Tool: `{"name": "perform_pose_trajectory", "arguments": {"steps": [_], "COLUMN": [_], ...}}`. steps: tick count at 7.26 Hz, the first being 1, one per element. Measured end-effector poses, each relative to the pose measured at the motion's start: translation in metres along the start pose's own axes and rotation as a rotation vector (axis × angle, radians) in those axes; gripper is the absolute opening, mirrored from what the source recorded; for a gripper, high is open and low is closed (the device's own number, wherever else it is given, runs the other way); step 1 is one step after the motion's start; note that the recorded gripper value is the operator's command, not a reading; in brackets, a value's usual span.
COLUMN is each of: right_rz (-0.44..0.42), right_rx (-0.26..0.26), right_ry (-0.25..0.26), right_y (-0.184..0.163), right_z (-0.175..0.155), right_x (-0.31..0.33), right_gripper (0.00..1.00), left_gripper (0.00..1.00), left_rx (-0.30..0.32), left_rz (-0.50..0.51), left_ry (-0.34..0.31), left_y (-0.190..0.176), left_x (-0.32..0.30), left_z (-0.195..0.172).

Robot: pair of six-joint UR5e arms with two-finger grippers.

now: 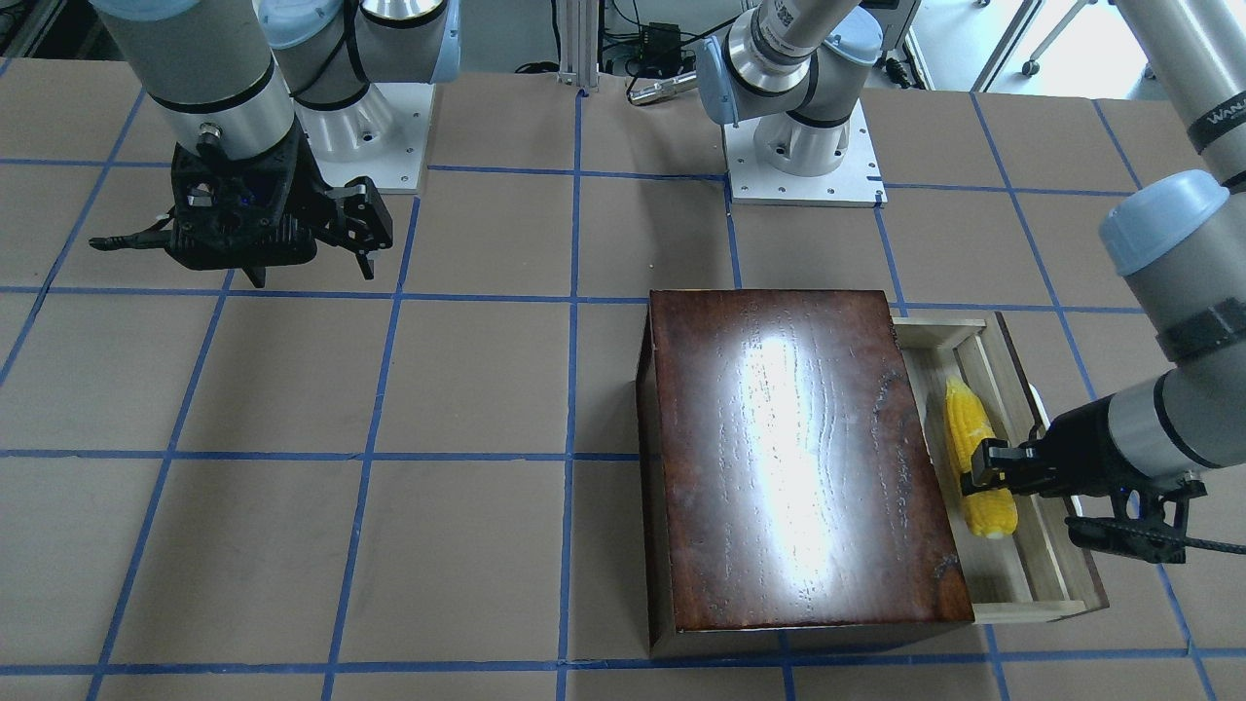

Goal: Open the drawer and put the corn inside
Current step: 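Carry the corn over the open drawer and lower it inside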

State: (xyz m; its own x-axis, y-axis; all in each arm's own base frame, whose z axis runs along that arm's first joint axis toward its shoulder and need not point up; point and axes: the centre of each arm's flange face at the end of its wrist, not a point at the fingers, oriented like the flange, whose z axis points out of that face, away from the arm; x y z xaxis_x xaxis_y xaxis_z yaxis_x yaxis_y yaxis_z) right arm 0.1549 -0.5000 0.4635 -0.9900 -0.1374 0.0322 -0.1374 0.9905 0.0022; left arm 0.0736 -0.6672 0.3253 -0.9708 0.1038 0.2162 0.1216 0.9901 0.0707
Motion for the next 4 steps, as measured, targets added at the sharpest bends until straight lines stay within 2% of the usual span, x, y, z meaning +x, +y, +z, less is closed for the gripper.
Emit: {"name": "perform_pose_trajectory", "arguments": {"steps": [1,2,4], "right_rz": [0.0,0.0,0.001], "right_rx": [0.0,0.0,0.0], "right_ry": [0.0,0.0,0.0], "right_y": [0.0,0.0,-0.0001], "right_z": [0.0,0.0,0.0], "right_x": [0.0,-0.0001,0.0005], "right_gripper": [1.0,1.0,1.0], "left_gripper": [0.95,1.0,1.0], "left_rx": [-0.004,-0.005,-0.005], "left_rz": [-0.002,-0.004,-0.007], "left_ry": [0.004,0.006,0.007], "left_y": [-0.001,-0.0015,-0.0015], "left_x": [-0.0009,-0.0012,-0.0013], "left_z": [0.0032,0.0048,0.0046]}}
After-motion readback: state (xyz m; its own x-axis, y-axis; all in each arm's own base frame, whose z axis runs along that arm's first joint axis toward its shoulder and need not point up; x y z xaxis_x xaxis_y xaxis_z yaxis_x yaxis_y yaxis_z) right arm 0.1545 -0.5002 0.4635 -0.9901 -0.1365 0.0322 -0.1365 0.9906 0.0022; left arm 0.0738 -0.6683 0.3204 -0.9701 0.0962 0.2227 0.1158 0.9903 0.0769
